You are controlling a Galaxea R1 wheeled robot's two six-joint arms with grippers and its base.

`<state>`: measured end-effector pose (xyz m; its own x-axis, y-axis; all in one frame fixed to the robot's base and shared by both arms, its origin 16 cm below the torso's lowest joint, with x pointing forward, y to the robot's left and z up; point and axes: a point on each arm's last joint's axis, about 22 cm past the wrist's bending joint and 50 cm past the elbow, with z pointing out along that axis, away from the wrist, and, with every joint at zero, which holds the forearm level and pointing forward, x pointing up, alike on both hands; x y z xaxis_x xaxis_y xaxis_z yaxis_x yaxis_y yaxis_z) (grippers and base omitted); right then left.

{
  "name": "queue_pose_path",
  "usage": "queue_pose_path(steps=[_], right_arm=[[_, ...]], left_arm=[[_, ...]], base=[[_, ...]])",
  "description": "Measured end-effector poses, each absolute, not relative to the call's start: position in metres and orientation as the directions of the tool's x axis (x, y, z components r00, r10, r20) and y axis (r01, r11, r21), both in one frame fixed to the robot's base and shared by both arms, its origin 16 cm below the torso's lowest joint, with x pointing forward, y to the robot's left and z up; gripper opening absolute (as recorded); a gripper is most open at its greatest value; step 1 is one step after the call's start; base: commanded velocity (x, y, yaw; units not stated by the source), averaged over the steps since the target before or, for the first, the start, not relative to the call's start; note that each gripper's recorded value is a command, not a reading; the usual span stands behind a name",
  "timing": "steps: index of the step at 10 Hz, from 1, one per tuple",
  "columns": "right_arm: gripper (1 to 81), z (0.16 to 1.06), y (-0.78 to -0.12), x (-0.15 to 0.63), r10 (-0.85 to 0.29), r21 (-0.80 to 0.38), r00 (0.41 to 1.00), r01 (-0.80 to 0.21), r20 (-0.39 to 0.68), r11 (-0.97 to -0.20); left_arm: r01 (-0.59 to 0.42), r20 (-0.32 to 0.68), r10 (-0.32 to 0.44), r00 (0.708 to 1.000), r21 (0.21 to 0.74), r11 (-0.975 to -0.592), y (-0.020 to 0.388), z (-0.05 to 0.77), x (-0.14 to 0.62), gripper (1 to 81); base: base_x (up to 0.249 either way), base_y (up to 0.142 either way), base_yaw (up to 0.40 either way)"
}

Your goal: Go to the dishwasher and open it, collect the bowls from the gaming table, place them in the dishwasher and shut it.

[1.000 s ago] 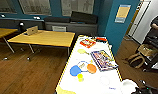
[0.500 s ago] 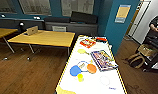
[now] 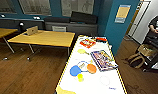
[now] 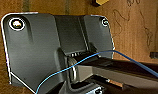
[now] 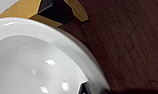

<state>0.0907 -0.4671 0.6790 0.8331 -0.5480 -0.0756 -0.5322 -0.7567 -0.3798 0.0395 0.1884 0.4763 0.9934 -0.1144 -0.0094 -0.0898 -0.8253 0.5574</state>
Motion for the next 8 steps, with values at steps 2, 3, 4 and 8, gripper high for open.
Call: queue_pose_path(steps=[2,3,4,8], right_arm=[[1.0,0.638,-0.397,0.068,-0.537,-0.487,0.836,-0.519,-0.117,-0.702],[1.0,0.623,-0.371,0.055,-0.528,-0.515,0.839,-0.514,-0.134,-0.686],[1.0,0.609,-0.354,0.047,-0.522,-0.534,0.842,-0.507,-0.137,-0.677],[1.0,0.573,-0.276,0.026,-0.477,-0.611,0.867,-0.457,-0.145,-0.646]], left_arm=[[-0.087,0.02,-0.093,0.995,0.587,-0.805,0.201,0.501,0.066,81.1],[-0.09,0.039,-0.083,0.996,0.611,-0.787,0.201,0.516,0.083,81.1],[-0.096,0.06,-0.076,0.995,0.635,-0.766,0.201,0.535,0.1,81.1],[-0.126,0.147,-0.035,0.989,0.671,-0.731,0.227,0.609,0.19,81.1]], base=[[0.0,0.0,0.0],[0.0,0.0,0.0],[0.0,0.0,0.0],[0.0,0.0,0.0]])
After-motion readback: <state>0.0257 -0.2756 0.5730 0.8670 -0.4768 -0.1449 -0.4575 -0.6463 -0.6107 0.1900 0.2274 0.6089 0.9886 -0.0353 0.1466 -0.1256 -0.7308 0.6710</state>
